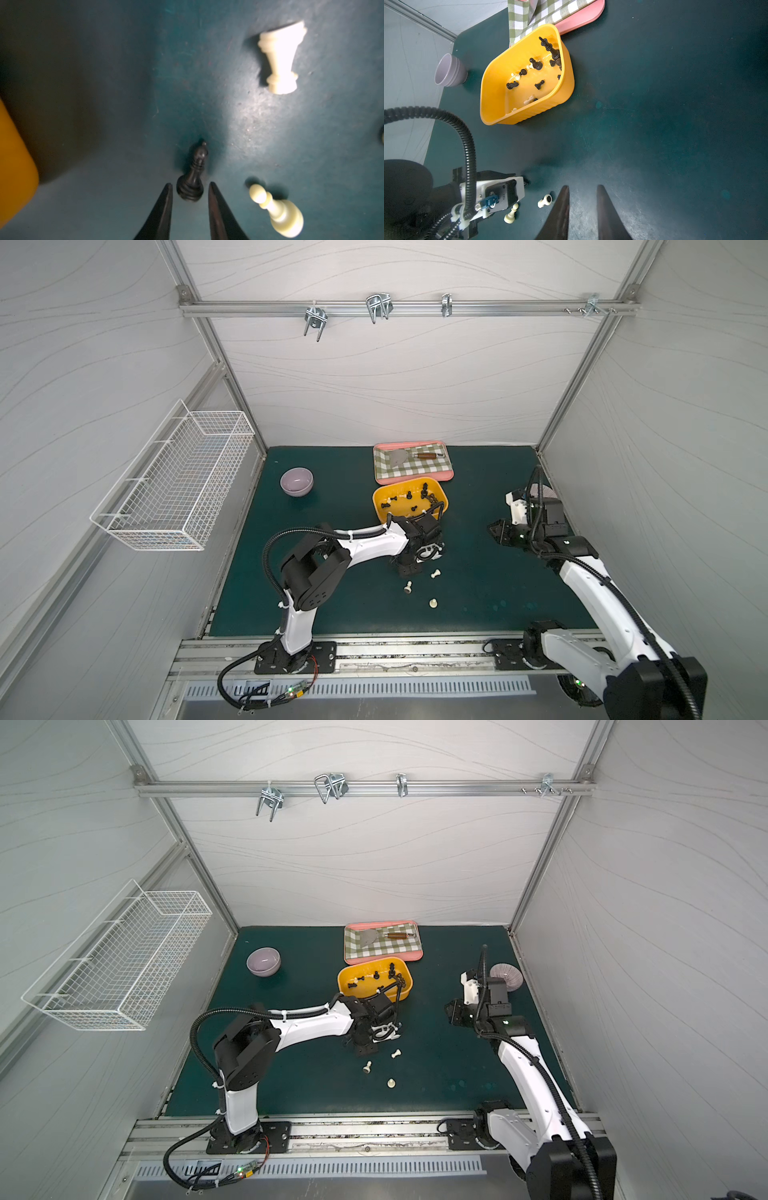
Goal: Put the chess pieces into the storage box
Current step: Pick up the chess piece at the center of the board.
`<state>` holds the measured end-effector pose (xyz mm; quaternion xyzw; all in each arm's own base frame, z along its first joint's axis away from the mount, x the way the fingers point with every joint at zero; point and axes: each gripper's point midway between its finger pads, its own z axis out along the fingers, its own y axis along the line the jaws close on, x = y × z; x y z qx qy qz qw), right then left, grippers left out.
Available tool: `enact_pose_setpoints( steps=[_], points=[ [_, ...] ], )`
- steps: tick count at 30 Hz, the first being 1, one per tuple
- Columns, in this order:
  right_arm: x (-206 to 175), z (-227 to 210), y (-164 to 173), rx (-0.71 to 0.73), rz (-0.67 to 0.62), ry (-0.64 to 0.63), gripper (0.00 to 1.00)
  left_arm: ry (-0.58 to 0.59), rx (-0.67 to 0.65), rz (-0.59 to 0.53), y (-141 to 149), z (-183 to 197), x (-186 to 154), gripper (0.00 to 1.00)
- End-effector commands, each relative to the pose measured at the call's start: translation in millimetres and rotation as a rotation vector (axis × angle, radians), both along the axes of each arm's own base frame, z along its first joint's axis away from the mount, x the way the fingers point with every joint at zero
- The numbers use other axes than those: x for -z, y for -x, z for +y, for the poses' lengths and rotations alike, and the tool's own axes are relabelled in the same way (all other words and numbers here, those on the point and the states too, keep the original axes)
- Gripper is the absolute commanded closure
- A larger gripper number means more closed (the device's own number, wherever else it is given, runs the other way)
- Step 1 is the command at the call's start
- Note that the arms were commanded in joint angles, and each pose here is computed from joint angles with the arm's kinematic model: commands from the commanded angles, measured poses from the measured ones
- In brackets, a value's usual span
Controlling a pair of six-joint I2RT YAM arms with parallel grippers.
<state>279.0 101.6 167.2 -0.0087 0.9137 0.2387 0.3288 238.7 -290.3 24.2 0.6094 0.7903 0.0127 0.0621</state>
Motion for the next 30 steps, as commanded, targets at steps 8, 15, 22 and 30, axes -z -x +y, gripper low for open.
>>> enact_pose_setpoints(
  steps=[8, 15, 22, 30],
  points=[
    [0.9, -1.4, -0.5, 0.006, -0.002, -0.008, 0.75, 0.009, 0.030, 0.024, -1.8, -11.7, 2.9, 0.71],
    [2.8, -1.2, -0.2, 0.005, 0.005, -0.012, 0.75, -0.013, 0.026, 0.040, 2.0, -6.6, 4.7, 0.74],
    [3.4, -1.3, -0.2, 0.004, 0.008, -0.012, 0.75, 0.002, 0.010, 0.058, 4.6, -8.6, 3.6, 0.78],
    [3.2, -1.4, -0.4, 0.004, 0.013, -0.014, 0.75, 0.031, 0.001, 0.044, 1.4, -14.7, -4.7, 0.79]
  ],
)
